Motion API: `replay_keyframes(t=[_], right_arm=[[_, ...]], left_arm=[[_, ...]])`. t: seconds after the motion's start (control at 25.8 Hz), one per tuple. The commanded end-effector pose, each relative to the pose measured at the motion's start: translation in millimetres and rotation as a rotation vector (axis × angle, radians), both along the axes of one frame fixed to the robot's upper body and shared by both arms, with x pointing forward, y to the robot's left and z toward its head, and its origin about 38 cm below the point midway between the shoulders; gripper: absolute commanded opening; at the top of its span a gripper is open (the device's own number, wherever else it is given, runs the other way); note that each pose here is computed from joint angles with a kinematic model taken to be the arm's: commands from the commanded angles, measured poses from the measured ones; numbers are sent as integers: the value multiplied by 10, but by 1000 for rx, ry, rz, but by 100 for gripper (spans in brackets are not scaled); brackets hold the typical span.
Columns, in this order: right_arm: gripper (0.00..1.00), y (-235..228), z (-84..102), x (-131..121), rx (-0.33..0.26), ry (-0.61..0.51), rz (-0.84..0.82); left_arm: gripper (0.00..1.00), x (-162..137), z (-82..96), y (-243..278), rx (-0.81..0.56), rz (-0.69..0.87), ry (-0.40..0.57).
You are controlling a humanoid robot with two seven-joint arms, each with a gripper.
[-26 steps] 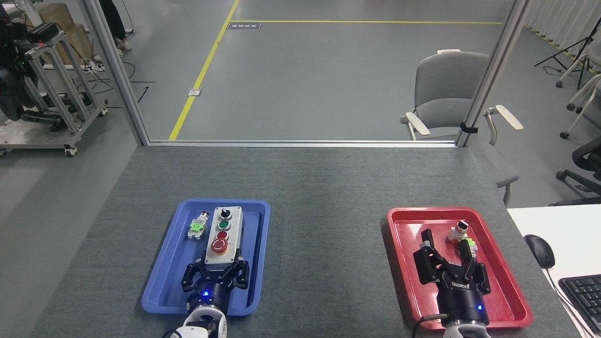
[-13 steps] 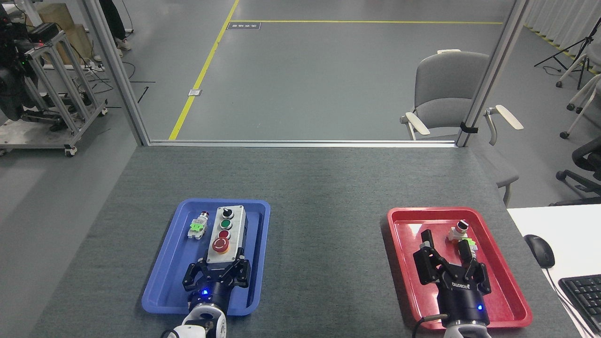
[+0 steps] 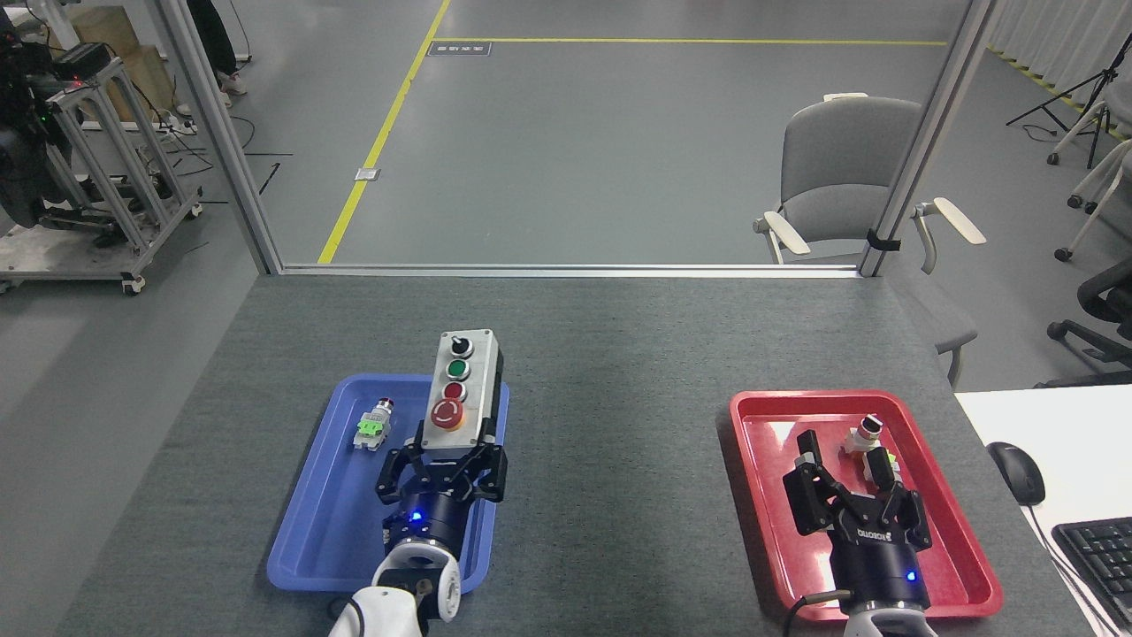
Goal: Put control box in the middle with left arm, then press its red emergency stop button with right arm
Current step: 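Drag the control box with the left gripper out of the tray toward the table middle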
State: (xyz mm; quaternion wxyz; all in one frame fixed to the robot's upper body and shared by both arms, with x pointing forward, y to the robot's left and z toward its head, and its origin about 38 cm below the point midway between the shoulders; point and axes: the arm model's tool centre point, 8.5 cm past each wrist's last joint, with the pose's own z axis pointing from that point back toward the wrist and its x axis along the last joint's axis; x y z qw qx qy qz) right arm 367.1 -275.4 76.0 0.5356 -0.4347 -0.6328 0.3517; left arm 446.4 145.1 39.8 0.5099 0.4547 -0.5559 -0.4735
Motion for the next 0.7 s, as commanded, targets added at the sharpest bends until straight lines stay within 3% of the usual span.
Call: replay_keyframes(t=[0.0, 0.19, 0.39, 0.54, 0.66], right_arm=[[100, 0, -1, 0, -2, 1, 0], [100, 3, -16, -15, -2, 4, 4], [100, 4, 0, 0, -3, 0, 3], [100, 3, -5, 4, -3, 2, 3], [100, 1, -6, 8, -1, 2, 0]], left_arm=[[0, -45, 98, -553, -7, -57, -8], [0, -309, 62, -1139, 134, -53, 30], [0, -477, -51, -1317, 112, -43, 95], [0, -606, -245, -1374, 118, -28, 173], [0, -631, -286, -1347, 142, 6, 182]])
